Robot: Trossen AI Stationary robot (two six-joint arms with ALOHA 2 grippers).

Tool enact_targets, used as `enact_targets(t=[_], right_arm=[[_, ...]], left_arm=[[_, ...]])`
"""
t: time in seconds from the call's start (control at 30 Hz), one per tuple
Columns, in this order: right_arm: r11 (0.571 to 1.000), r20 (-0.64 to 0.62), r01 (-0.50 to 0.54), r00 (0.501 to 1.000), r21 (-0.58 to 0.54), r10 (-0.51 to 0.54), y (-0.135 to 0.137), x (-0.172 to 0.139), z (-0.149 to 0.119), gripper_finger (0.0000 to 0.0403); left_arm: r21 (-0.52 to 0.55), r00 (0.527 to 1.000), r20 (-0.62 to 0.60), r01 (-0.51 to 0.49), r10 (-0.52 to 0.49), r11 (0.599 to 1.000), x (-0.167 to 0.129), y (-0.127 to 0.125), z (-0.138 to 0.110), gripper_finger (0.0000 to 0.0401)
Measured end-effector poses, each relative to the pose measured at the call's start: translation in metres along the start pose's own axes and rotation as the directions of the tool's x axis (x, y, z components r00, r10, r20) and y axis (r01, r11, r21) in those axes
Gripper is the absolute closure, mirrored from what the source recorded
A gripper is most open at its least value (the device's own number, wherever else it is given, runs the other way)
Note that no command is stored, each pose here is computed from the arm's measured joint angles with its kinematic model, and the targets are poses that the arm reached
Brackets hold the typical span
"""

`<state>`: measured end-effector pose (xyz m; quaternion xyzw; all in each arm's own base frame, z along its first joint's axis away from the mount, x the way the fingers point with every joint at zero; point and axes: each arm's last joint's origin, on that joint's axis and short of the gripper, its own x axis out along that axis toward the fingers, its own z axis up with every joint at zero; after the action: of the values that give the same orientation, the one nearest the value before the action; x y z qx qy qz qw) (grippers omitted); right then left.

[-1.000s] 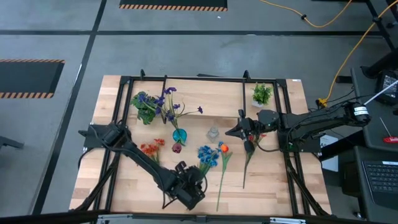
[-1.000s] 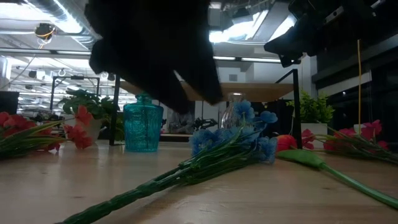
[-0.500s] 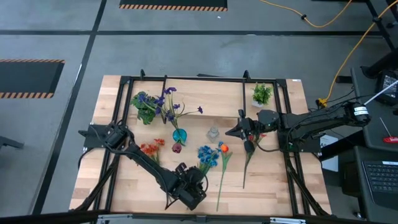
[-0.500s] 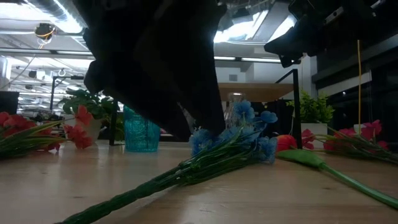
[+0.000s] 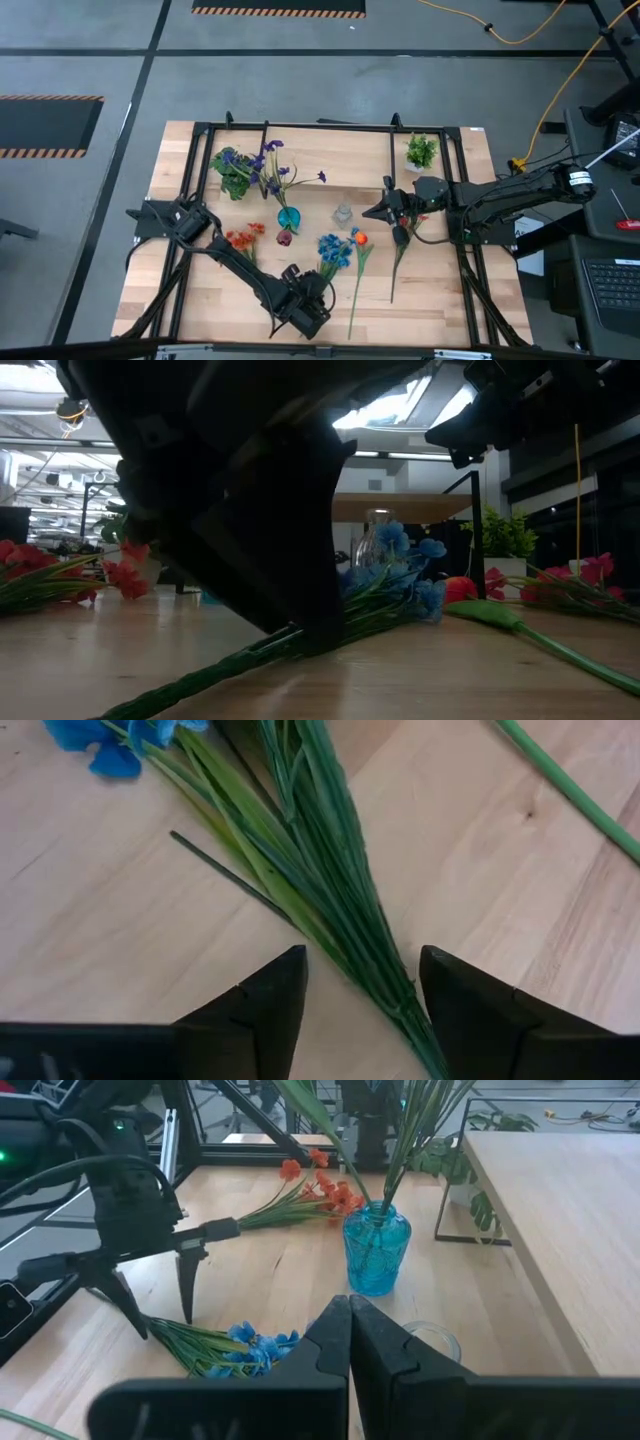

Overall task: Pick and place flowers into a vace then onto a shelf
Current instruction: Put the blue flowers into the transparent blue vase

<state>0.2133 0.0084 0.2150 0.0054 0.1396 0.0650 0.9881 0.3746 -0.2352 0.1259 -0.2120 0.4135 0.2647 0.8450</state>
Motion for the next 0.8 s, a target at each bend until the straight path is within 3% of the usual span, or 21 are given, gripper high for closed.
enact_targets(t=[0.17, 0.53, 0.7, 0.8], right_arm=[[1.000, -0.001, 0.000, 1.000, 0.000, 0.000, 0.000, 0.000, 0.000, 0.0398], [1.000, -0.002, 0.001, 1.000, 0.000, -0.001, 0.000, 0.000, 0.000, 0.0398], [1.000, -0.003, 0.000, 1.000, 0.000, 0.000, 0.000, 0.000, 0.000, 0.0398], [1.000, -0.004, 0.000, 1.000, 0.001, 0.000, 0.000, 0.000, 0.000, 0.0398]], left_arm=[[0.010, 1.000, 0.004, -0.007, 0.007, 1.000, -0.001, 0.001, 0.000, 0.0254], [-0.006, 1.000, -0.008, 0.013, -0.013, 1.000, -0.004, -0.002, -0.006, 0.0385], [0.026, 1.000, 0.002, 0.016, -0.017, 1.000, -0.020, -0.003, -0.012, 0.0387], [0.038, 0.998, 0.068, 0.005, -0.007, 0.999, -0.037, -0.002, -0.009, 0.0389]])
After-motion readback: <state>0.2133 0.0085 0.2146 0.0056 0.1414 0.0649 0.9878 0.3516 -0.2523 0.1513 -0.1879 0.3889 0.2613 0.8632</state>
